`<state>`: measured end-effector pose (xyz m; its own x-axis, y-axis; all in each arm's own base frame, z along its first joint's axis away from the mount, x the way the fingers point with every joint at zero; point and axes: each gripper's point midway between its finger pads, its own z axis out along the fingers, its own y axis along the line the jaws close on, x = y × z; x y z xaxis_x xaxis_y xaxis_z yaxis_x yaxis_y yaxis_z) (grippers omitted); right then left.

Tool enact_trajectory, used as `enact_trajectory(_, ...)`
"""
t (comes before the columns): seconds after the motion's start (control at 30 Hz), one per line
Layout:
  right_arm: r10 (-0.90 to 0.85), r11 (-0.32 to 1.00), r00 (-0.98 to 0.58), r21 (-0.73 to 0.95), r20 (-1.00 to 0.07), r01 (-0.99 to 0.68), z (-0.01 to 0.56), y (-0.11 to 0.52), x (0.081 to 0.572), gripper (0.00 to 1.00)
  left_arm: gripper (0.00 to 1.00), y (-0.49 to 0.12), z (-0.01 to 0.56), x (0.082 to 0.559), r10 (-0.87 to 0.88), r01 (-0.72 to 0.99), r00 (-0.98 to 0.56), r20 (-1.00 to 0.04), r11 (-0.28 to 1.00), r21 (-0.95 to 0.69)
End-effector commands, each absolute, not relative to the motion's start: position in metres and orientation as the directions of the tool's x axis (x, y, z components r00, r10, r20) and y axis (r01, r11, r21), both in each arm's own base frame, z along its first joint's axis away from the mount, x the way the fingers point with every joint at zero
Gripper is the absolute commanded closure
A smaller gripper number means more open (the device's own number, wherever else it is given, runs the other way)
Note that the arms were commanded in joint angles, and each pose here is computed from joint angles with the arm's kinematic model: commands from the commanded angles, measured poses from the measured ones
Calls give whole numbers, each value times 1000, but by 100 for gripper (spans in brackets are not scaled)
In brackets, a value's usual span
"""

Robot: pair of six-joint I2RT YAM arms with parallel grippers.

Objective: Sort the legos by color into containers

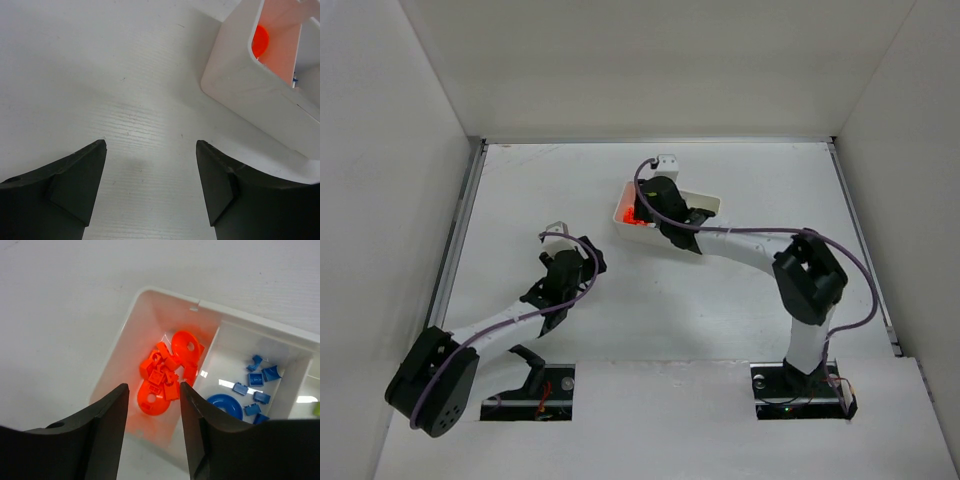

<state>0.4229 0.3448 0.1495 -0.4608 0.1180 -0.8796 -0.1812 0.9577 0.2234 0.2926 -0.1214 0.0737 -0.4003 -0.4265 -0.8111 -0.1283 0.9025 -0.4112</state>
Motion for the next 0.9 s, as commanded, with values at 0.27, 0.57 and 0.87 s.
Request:
enact_trajectory(0.27,253,957,-224,277,-941,-82,217,223,339,0,0,-121,83,303,-430,-132,-363,-827,902,-411)
enact_trajectory(0.57,397,912,-109,379,-911,159,181,113,289,0,0,-116,94,301,-494,-151,-321,-808,869,-472)
enact_trajectory(0.87,462,851,-86,414,-883,322,131,66,279,0,0,-92,97,286,-498,-253,-350,-793,866,-432)
